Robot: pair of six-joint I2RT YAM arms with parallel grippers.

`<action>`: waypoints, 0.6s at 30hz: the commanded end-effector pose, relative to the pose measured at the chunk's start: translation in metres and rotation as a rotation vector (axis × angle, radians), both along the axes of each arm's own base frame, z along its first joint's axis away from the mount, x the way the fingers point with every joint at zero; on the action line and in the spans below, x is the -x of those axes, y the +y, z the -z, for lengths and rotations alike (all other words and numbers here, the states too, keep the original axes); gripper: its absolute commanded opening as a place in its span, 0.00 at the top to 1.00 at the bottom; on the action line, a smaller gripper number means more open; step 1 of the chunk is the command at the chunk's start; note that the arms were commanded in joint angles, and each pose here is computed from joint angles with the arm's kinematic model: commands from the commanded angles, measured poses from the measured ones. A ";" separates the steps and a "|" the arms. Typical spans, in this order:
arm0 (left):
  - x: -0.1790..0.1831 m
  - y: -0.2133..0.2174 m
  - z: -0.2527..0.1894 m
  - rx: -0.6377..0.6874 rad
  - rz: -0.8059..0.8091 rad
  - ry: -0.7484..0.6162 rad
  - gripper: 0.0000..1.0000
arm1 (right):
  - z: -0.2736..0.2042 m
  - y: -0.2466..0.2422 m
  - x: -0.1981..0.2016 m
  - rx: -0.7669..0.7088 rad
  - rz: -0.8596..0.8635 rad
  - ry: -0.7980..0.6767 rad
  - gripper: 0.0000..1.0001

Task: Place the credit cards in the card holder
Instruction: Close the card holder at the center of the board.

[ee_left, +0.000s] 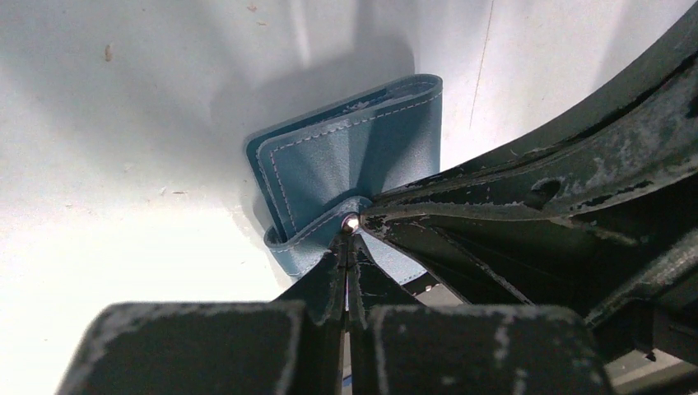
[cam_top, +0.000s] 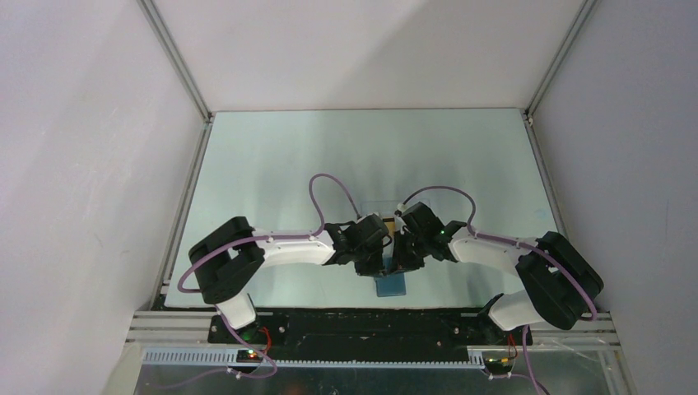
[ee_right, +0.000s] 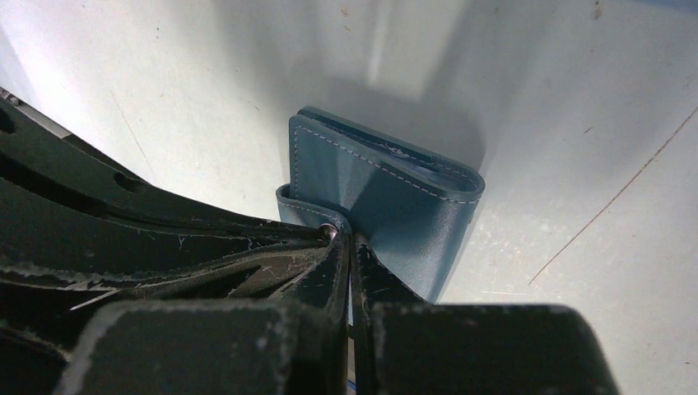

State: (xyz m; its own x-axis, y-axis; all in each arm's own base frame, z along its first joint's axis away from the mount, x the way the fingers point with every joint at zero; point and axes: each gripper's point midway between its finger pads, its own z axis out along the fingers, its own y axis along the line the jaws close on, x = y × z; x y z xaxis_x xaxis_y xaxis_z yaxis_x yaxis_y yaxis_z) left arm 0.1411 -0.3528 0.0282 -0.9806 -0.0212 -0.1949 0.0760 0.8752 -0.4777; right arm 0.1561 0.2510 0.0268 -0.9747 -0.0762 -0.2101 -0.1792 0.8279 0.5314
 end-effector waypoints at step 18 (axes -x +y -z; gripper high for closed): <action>0.002 0.040 0.023 -0.221 -0.039 0.005 1.00 | 0.030 -0.026 0.024 0.185 -0.035 0.038 1.00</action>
State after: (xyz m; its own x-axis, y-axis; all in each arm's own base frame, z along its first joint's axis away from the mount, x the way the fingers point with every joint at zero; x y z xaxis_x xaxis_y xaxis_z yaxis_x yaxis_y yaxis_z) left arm 0.1407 -0.3453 0.0278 -0.9813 -0.0324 -0.1899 0.0524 0.9037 -0.4250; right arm 0.1545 0.2549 0.0271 -0.9682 -0.0942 -0.2319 -0.2042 0.8329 0.5144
